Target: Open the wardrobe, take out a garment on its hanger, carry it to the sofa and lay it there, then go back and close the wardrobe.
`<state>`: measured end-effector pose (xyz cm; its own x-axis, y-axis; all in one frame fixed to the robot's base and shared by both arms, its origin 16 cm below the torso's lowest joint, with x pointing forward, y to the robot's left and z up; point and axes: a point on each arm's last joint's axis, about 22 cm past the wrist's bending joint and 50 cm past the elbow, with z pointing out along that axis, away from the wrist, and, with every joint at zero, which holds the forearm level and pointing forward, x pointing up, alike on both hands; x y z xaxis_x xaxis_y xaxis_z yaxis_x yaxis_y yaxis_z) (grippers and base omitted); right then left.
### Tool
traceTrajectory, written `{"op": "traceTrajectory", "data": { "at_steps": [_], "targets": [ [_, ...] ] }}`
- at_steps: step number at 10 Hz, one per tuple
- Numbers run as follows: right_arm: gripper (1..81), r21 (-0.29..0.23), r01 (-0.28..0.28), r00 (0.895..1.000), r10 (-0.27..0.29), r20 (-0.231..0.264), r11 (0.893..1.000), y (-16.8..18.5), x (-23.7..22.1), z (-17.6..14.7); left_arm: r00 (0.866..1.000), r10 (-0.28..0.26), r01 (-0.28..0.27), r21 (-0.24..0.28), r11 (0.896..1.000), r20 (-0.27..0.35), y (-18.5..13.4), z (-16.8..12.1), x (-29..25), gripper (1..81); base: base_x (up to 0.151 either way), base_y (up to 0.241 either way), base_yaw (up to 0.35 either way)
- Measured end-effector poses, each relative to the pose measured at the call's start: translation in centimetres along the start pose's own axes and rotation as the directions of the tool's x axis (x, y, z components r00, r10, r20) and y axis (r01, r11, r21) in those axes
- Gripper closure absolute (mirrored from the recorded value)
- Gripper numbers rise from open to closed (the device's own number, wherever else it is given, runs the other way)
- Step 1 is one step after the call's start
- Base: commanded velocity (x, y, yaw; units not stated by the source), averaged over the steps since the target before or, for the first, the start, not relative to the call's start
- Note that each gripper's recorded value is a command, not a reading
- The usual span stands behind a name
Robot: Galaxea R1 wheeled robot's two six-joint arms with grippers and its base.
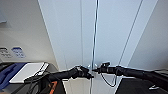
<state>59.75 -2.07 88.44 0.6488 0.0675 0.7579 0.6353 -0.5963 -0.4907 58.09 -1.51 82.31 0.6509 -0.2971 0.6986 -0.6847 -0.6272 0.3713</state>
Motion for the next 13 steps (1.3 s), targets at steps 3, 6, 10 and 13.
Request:
{"op": "traceTrajectory", "data": {
  "at_steps": [3, 6, 10, 13],
  "targets": [
    [1.0, 0.024, -0.001, 0.999, 0.002, -0.043, 1.0, -0.3, -1.2, -0.4, 0.999, 0.028, -0.025, -0.081, 0.996, 0.033, 2.7, -3.5, -4.1, 1.0, 0.0, 0.0, 0.0],
    [1.0, 0.079, -0.02, 0.999, 0.022, -0.027, 0.997, -2.3, -3.8, -3.0, 0.999, 0.022, -0.016, -0.157, 0.988, 0.037, 5.1, -8.9, -9.1, 1.0, 0.0, 0.0, 0.0],
    [1.0, 0.128, -0.057, 0.998, 0.056, 0.013, 0.99, -4.5, -8.6, -9.0, 0.999, 0.019, -0.013, -0.182, 0.983, 0.029, 6.4, -15.2, -14.8, 1.0, 0.0, 0.0, 0.0],
    [1.0, 0.128, -0.109, 0.994, 0.109, 0.01, 0.986, -5.0, -12.6, -14.4, 1.0, -0.004, 0.006, -0.155, 0.988, 0.008, 5.8, -19.5, -18.9, 1.0, 0.0, 0.0, 0.0]
  ]
}}
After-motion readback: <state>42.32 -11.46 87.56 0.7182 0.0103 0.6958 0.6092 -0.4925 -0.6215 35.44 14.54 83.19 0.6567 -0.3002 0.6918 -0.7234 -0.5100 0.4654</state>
